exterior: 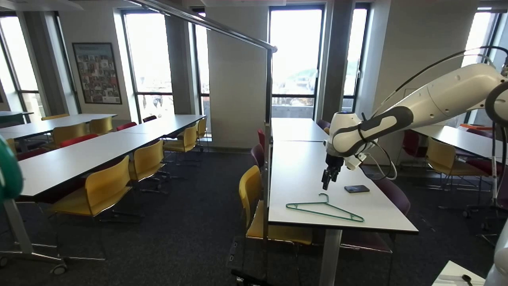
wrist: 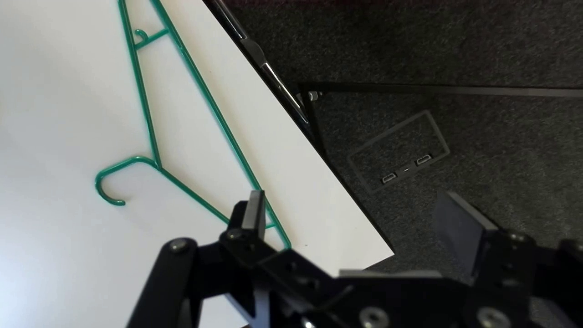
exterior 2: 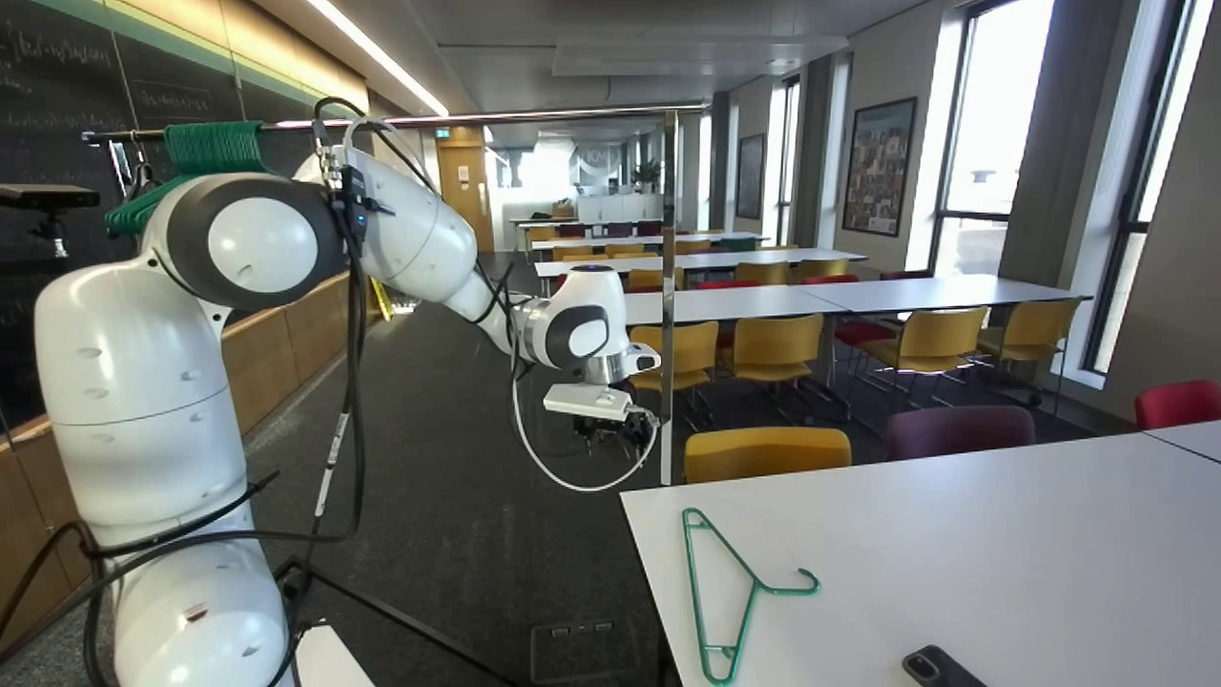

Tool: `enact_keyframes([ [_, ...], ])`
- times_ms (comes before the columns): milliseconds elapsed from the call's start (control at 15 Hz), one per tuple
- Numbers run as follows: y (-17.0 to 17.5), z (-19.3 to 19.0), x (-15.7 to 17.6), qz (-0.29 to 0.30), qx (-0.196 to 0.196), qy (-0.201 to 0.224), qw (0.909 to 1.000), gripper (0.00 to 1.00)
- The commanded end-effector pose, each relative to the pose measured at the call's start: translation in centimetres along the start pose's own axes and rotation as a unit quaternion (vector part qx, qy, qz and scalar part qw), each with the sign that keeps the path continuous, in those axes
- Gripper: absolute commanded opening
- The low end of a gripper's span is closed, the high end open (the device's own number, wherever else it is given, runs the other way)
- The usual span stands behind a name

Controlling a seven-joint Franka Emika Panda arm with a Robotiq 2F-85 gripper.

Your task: Remove one hanger from the rail and put it on the table.

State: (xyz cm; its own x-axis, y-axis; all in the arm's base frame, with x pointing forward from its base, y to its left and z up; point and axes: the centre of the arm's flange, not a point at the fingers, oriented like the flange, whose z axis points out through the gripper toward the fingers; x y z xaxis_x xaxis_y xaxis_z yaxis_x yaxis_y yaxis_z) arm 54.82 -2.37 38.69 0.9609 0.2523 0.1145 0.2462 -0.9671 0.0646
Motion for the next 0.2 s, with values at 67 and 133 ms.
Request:
enact_keyframes([
  [67, 0.13, 0.42, -0.04, 0.001, 0.001, -0.004, 1.0000, 1.00],
  [133, 0.18, 0.51, -0.06, 0.001, 0.001, -0.004, 1.0000, 1.00],
])
